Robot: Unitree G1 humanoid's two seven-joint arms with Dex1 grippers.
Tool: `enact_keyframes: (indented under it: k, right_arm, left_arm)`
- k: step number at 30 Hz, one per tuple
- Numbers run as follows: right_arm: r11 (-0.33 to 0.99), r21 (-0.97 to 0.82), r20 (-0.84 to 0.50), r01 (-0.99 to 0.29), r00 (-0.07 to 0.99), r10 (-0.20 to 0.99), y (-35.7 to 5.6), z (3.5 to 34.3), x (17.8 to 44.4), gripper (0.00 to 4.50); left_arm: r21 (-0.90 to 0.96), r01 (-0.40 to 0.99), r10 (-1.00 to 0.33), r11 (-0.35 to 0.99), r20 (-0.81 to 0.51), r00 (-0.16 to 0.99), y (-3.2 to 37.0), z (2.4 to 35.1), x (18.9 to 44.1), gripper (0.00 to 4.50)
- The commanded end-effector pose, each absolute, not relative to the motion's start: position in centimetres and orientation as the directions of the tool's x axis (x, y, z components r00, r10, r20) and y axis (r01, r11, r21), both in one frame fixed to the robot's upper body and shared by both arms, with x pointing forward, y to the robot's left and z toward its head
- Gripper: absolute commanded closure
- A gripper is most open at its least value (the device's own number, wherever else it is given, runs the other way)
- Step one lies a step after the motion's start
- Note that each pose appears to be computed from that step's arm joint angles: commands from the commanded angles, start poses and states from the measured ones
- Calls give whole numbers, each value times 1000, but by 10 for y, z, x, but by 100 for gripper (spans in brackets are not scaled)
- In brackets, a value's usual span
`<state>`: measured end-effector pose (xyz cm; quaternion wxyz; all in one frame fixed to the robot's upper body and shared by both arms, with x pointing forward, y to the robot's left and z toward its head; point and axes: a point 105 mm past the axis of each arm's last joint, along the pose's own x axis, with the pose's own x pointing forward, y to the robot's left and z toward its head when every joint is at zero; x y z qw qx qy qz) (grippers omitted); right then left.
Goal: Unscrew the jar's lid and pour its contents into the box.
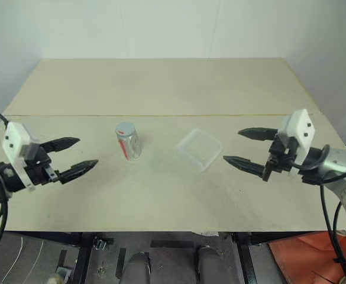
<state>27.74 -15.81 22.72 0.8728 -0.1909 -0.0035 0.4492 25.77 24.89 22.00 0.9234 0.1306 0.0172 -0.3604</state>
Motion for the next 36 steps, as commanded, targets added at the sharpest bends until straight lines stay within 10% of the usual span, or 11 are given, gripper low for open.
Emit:
enact_keyframes:
  k: [1, 15, 36]
  right_arm:
    - [520, -390, -128, -759, 604, 786, -157, 241, 280, 0]
    - [483, -421, -123, -768, 576, 808, -155, 249, 278, 0]
    - [296, -454, -191, -840, 416, 889, -127, 257, 261, 0]
  left_arm:
    - [278, 648, -658, 709, -70, 750, 245, 238, 257, 2]
    - [222, 555, -570, 802, 6, 822, 236, 204, 265, 2]
    - [109, 400, -411, 910, 108, 905, 190, 147, 350, 2]
